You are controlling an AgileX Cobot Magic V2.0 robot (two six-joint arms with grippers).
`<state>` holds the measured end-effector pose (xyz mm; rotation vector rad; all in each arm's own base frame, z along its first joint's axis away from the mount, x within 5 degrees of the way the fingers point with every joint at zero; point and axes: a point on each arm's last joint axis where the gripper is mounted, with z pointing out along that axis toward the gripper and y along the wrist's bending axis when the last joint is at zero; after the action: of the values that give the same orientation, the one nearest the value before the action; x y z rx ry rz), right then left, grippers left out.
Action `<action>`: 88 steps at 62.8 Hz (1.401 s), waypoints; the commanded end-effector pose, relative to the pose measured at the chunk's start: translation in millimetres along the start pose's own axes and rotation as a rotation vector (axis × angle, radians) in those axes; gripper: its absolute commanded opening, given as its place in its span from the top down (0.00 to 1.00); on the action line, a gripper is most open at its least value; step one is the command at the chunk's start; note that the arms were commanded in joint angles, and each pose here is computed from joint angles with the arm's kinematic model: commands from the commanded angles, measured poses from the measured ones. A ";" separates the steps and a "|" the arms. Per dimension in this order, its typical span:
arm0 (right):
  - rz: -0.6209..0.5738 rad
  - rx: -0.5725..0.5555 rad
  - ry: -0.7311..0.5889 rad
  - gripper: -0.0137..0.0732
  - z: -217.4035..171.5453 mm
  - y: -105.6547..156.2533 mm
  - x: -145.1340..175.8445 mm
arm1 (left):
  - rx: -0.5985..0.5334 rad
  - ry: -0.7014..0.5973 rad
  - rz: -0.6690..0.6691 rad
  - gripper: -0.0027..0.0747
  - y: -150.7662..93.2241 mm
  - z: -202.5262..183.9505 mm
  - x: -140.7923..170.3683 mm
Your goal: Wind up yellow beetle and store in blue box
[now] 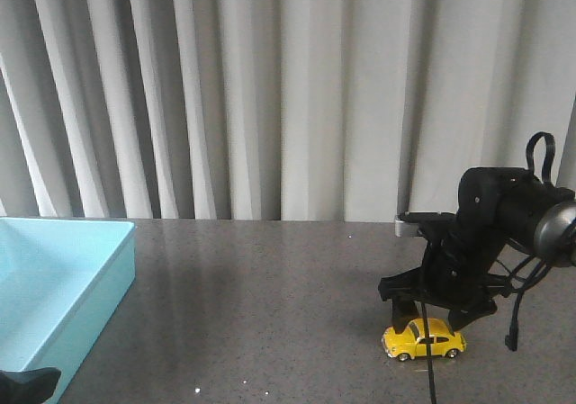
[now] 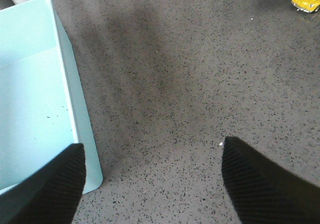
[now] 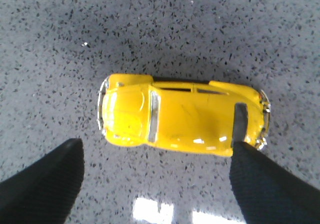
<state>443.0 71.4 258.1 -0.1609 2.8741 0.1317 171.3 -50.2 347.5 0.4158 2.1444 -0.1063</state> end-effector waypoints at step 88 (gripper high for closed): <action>0.114 -0.092 0.014 0.18 14.5 -28.8 -11.6 | -0.014 -0.085 0.022 0.27 0.9 -7.2 -13.9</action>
<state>462.2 47.7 223.5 0.0007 2.9556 0.3070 171.3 -48.9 346.9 0.4289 2.1491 -0.0803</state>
